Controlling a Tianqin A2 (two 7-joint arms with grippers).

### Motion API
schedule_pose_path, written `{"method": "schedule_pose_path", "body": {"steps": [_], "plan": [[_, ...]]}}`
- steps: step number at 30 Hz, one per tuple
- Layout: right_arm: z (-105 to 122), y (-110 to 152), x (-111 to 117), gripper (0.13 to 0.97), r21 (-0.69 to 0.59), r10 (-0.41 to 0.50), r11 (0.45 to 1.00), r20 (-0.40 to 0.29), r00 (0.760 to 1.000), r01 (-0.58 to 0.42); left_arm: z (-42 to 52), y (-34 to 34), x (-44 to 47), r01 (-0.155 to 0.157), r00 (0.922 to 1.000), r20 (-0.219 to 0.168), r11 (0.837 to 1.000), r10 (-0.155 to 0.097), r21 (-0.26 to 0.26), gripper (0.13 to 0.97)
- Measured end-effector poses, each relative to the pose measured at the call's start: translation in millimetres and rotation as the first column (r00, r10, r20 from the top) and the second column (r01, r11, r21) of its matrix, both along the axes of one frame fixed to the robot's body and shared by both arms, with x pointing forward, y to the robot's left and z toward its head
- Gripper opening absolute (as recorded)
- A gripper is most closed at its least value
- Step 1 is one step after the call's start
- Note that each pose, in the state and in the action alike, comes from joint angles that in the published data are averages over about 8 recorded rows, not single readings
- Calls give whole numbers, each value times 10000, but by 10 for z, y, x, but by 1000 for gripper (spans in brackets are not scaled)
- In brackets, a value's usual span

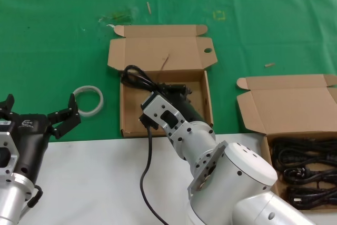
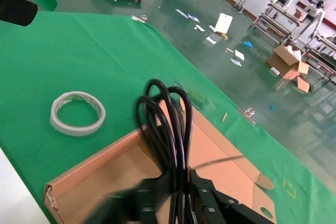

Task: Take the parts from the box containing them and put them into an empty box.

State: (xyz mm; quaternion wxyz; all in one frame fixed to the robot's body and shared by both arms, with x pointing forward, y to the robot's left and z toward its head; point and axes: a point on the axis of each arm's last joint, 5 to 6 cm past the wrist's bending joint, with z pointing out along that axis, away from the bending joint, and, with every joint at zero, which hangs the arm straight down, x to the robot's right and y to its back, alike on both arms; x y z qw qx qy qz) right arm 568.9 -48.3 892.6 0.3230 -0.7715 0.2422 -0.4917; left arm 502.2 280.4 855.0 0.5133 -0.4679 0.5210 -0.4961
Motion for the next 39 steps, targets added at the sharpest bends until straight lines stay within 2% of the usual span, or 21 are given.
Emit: {"method": "schedule_pose_path", "body": {"steps": [5, 14, 22, 23, 31, 35, 39], "plan": [[0, 0, 0, 201, 0, 0, 10000, 0, 10000, 0, 0, 0, 0, 0, 10000, 0, 10000, 0, 0, 965], [-1, -28, 1, 302, 253, -127, 9996, 70, 9999, 126, 0, 0, 0, 0, 10000, 0, 10000, 0, 0, 965], [-7, -148, 2, 468, 1326, -660, 9893, 332, 9973, 611, 0, 0, 0, 0, 10000, 0, 10000, 0, 0, 965], [-9, -167, 1, 468, 1481, -737, 9867, 367, 9966, 675, 0, 0, 0, 0, 10000, 0, 10000, 0, 0, 965], [-28, -336, -11, 681, 2741, -1366, 9549, 626, 9887, 1145, 0, 0, 0, 0, 10000, 0, 10000, 0, -2, 965], [-42, -425, -22, 681, 3315, -1656, 9340, 725, 9835, 1329, 0, 0, 0, 0, 10000, 0, 10000, 0, -1, 965], [-59, -519, -37, 762, 3857, -1932, 9107, 808, 9778, 1481, 0, 0, 0, 0, 10000, 0, 10000, 0, -1, 965]]}}
